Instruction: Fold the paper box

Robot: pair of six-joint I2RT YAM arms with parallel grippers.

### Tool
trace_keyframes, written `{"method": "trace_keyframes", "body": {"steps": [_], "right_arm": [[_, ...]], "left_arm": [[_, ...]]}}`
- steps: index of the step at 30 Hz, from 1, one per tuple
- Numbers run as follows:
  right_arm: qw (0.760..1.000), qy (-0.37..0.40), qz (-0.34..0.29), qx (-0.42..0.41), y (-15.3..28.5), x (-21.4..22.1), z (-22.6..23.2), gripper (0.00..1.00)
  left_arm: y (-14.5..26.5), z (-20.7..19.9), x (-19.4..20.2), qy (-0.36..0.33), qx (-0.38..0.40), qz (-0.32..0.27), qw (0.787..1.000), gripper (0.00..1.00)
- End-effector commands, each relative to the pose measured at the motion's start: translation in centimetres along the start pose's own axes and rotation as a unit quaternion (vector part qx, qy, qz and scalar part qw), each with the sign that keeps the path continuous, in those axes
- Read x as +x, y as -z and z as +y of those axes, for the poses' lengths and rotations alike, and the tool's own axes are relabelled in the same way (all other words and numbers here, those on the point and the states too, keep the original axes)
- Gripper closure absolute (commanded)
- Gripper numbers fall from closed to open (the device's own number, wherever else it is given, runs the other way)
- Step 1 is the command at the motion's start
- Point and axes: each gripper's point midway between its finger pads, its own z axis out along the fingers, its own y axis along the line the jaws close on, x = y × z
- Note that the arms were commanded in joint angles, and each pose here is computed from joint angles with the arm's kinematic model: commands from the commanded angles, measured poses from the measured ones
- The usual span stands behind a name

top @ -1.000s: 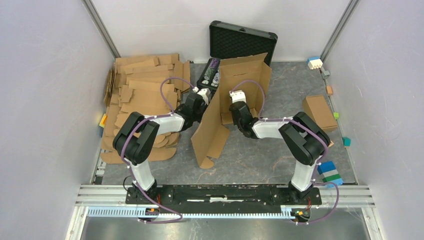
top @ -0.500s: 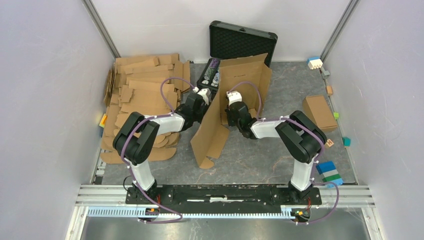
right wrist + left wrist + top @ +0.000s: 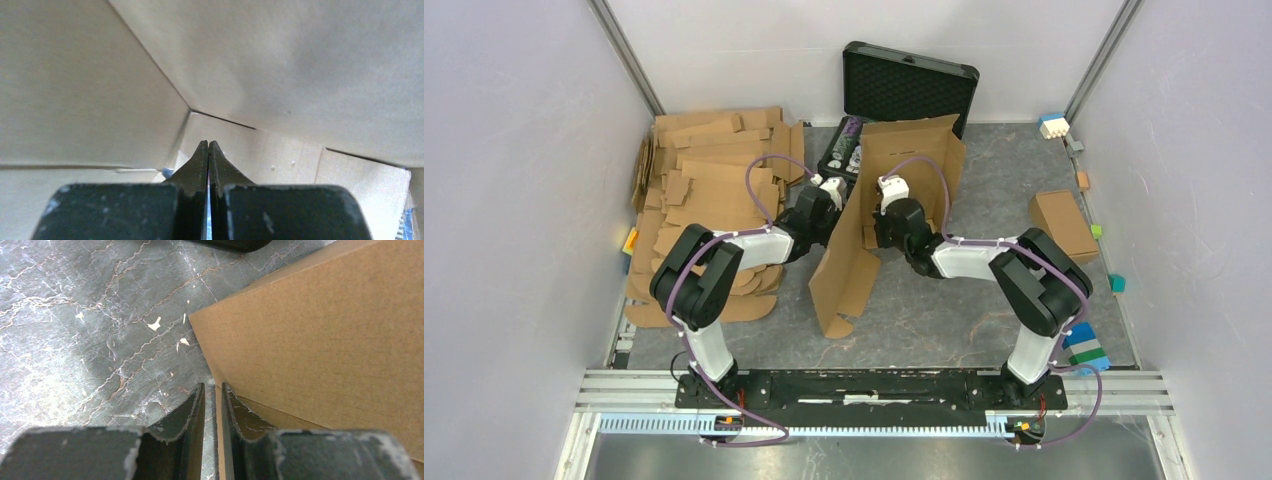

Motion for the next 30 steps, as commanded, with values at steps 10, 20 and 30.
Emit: {"method": "trace_keyframes", "body": {"steps": [10, 20, 30], "right_arm": [[0.999, -0.018, 0.035, -0.031, -1.4, 4.4, 1.7, 1.0], [0.999, 0.003, -0.032, -0.025, 0.9, -3.0, 1.9, 1.0], [0.995, 0.035, -0.088, 0.012, 7.9, -5.3, -1.2, 0.98]], "left_arm": [[0.8, -1.8, -2.3, -0.03, 0.026, -0.031, 0.999, 0.75], [0.8, -1.7, -2.2, -0.03, 0.025, -0.03, 0.999, 0.75], [1.6, -1.5, -2.8, -0.03, 0.015, -0.046, 0.998, 0.75]]}}
